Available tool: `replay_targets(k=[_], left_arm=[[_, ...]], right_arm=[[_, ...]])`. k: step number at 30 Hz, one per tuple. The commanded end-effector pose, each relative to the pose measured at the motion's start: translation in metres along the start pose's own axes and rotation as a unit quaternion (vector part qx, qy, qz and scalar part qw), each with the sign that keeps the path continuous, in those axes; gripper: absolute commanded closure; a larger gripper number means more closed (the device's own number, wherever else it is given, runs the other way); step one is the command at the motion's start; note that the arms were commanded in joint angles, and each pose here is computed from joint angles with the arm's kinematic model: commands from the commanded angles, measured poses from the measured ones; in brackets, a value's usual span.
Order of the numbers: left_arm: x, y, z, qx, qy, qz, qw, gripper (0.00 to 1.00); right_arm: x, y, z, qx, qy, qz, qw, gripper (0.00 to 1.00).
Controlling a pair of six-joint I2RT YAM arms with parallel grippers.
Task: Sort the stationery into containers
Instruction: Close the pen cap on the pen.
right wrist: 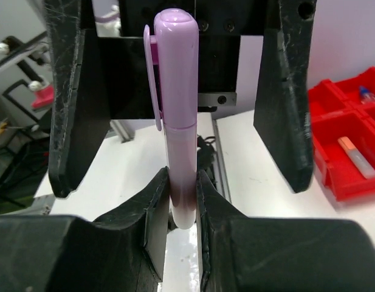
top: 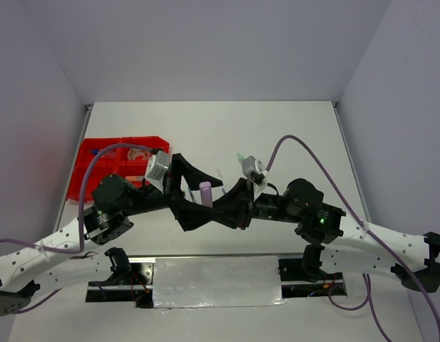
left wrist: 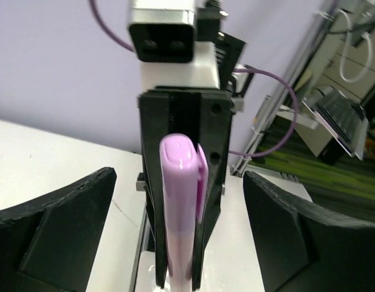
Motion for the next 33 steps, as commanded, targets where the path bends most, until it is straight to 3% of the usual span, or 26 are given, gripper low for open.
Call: replay_targets(k=[1,6,10,17,23,25,28,29,31,33], left_arm=[[0.002,-0.017,0.006,0.008,-0.052,-0.020,0.998,0.01],[-0.002,-0.024,0.019,0.004,-0.128,-0.030,0.991,0.01],[-0.013,-0.038,0.034,-0.008,-0.223,-0.061,0.973,0.01],[-0.013,-0.045,0.030,-0.021,-0.226,-0.070,0.971,0.08],[-0.013,-0.045,0.025,-0.029,-0.208,-0.072,0.975,0.26],[-0.011,-0.042,0.024,-0.030,-0.197,-0.068,0.978,0.36],[-0.008,-0.038,0.019,-0.032,-0.167,-0.060,0.984,0.53],[-0.008,-0.036,0.019,-0.034,-0.165,-0.059,0.984,0.66],[-0.006,-0.031,0.021,-0.038,-0.164,-0.047,0.985,0.73],[-0.003,-0.025,0.024,-0.042,-0.166,-0.035,0.985,0.88]], right_arm=[[0.003,-0.011,-0.007,-0.018,0.034,-0.016,0.999,1.00],[0.001,-0.001,-0.018,-0.030,0.070,0.000,0.997,1.00],[-0.004,0.004,-0.028,-0.045,0.108,0.007,0.993,1.00],[-0.001,0.006,-0.033,-0.064,0.119,0.021,0.991,1.00],[-0.002,0.003,-0.031,-0.070,0.108,0.018,0.991,1.00],[-0.001,0.001,-0.029,-0.069,0.103,0.017,0.992,1.00],[0.000,-0.002,-0.027,-0.067,0.098,0.017,0.993,1.00],[0.001,-0.005,-0.027,-0.065,0.098,0.014,0.993,1.00],[0.002,-0.007,-0.026,-0.061,0.094,0.014,0.994,1.00],[0.004,-0.014,-0.027,-0.057,0.096,0.011,0.994,1.00]])
Point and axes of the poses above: each gripper's point midway between its finger pads, its own x axis out along the fingers, its own z axis along the line the jaws close on, y = z × x, the point moved 6 cm from there along -x, back along the fingers, and after that the axes turned 3 degrees about -x, right-handed, at the moved point
